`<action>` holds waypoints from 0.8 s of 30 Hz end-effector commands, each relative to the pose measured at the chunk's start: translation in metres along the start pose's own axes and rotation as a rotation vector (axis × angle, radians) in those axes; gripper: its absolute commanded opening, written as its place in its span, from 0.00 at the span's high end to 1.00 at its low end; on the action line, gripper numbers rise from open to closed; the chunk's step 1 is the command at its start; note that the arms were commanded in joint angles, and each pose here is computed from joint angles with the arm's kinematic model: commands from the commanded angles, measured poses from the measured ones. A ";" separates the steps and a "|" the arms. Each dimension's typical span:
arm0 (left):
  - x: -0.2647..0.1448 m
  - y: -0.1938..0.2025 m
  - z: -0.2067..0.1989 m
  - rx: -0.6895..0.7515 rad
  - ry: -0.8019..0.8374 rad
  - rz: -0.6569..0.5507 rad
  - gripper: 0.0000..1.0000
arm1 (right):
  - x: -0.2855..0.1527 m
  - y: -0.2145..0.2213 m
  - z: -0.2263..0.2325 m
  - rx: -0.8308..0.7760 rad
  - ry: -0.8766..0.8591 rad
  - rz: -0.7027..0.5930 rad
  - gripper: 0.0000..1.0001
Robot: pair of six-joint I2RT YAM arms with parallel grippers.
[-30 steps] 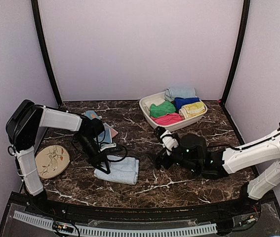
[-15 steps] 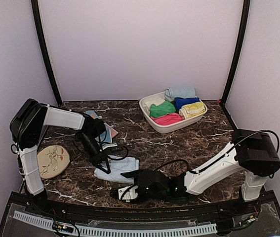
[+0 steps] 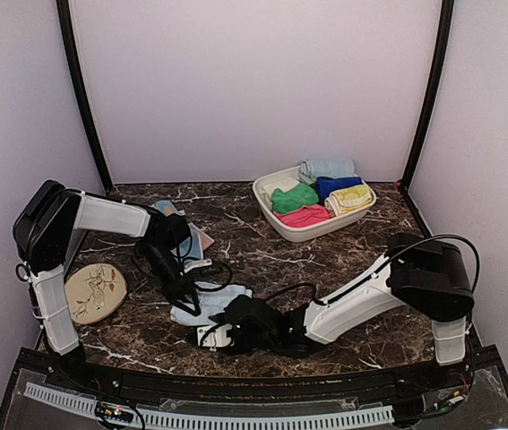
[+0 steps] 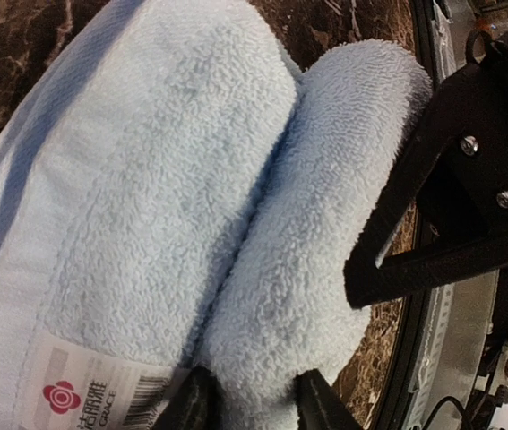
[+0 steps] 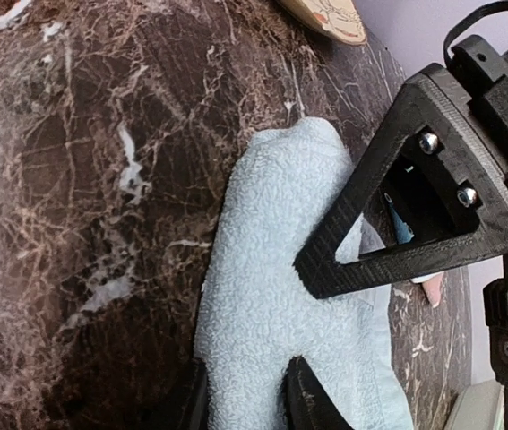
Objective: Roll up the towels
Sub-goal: Roll the towel at the center of the board.
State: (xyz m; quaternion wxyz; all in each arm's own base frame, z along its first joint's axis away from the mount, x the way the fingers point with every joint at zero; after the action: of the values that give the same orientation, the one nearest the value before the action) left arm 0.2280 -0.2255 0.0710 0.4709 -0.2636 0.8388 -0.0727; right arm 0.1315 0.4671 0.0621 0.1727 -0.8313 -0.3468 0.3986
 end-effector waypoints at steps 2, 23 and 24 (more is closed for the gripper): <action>-0.017 0.014 0.016 0.051 -0.212 -0.005 0.50 | 0.004 0.041 0.021 0.223 -0.203 0.151 0.81; -0.046 0.015 -0.059 0.402 -0.334 -0.163 0.38 | 0.004 0.078 0.014 1.100 -0.787 0.197 0.99; -0.041 0.013 -0.059 0.428 -0.348 -0.146 0.38 | 0.005 0.078 0.013 1.132 -0.821 0.196 0.99</action>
State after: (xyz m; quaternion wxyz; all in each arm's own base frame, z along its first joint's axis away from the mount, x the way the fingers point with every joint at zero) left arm 0.2040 -0.1899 0.1348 0.6292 -0.2701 0.6986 -0.2075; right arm 0.1856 0.4517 0.0723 0.4279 -0.5317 -0.2208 0.6967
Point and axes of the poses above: each gripper's point midway between its finger pads, its own x axis out along the fingers, its own z axis along the line the jaws close on, y = z × x, the point moved 5 cm from there along -x, back along the fingers, and after that the axes turned 6 degrees about x, right-handed, at the moved point
